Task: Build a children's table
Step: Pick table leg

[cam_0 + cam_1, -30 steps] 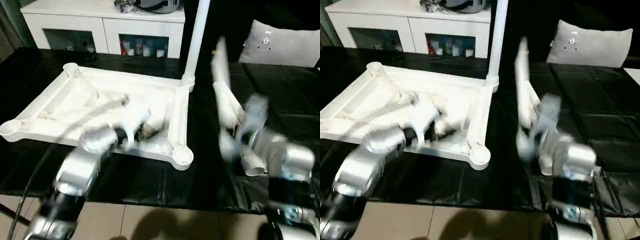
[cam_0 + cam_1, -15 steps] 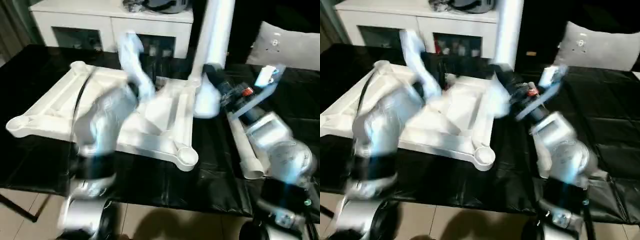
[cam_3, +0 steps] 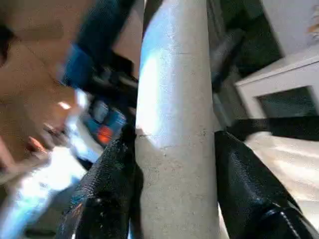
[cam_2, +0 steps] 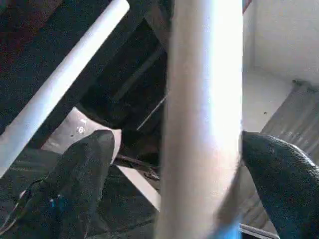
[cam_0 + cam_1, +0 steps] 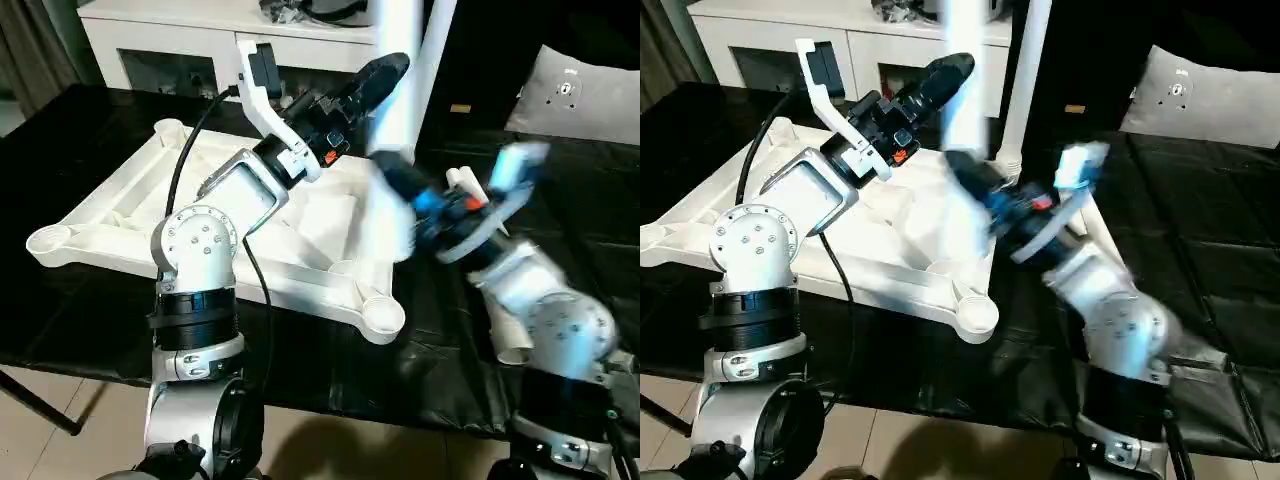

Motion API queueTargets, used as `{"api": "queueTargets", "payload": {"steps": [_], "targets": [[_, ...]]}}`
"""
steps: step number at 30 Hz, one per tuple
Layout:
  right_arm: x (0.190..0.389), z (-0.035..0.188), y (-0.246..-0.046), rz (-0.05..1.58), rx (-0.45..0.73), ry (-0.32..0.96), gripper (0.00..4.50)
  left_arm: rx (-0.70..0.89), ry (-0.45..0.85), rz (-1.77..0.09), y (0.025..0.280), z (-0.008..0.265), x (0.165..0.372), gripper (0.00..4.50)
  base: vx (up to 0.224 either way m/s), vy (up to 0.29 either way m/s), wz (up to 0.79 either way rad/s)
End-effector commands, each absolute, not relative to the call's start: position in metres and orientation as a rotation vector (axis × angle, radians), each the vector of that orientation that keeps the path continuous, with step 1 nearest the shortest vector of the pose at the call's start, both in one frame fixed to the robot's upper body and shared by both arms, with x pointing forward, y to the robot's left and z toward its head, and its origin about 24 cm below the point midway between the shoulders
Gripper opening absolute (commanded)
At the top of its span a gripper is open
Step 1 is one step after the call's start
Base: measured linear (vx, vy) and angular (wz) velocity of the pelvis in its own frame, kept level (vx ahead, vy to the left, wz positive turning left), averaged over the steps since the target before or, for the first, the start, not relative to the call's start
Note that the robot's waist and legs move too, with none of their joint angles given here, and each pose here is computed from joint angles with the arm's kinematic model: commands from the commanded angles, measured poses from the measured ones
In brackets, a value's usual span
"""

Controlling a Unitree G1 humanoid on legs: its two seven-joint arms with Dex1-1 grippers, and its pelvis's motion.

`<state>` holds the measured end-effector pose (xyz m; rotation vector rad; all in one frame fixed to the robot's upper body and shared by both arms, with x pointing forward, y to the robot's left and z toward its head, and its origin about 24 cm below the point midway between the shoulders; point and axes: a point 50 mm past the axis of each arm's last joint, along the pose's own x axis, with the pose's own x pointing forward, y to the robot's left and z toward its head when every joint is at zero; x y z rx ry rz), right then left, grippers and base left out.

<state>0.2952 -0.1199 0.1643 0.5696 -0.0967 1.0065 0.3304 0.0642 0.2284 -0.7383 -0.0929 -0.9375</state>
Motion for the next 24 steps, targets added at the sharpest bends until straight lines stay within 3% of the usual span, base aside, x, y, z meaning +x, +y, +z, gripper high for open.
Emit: {"api": "queueTargets", "payload": {"steps": [1,5,8,15,24], "targets": [[0.299,0.162,-0.116,0.964,0.454,-0.098,1.88,-0.626,-0.12,-0.893,0.061,0.229,0.329,4.16,0.0,0.0,0.0],[0.304,0.158,-0.098,0.899,0.267,-0.139,1.88,-0.369,-0.187,-0.69,0.06,0.226,0.335,3.77,0.0,0.0,0.0],[0.309,0.156,-0.09,0.85,0.193,-0.192,1.88,-0.281,-0.178,-0.561,0.059,0.221,0.342,3.69,0.0,0.0,0.0],[0.314,0.152,-0.08,0.742,0.078,-0.3,1.88,-0.405,-0.153,-0.389,0.06,0.215,0.35,2.94,0.0,0.0,0.0],[0.318,0.146,-0.074,0.719,0.055,-0.333,1.88,-0.406,-0.15,-0.385,0.054,0.211,0.348,2.3,0.0,0.0,0.0]]}}
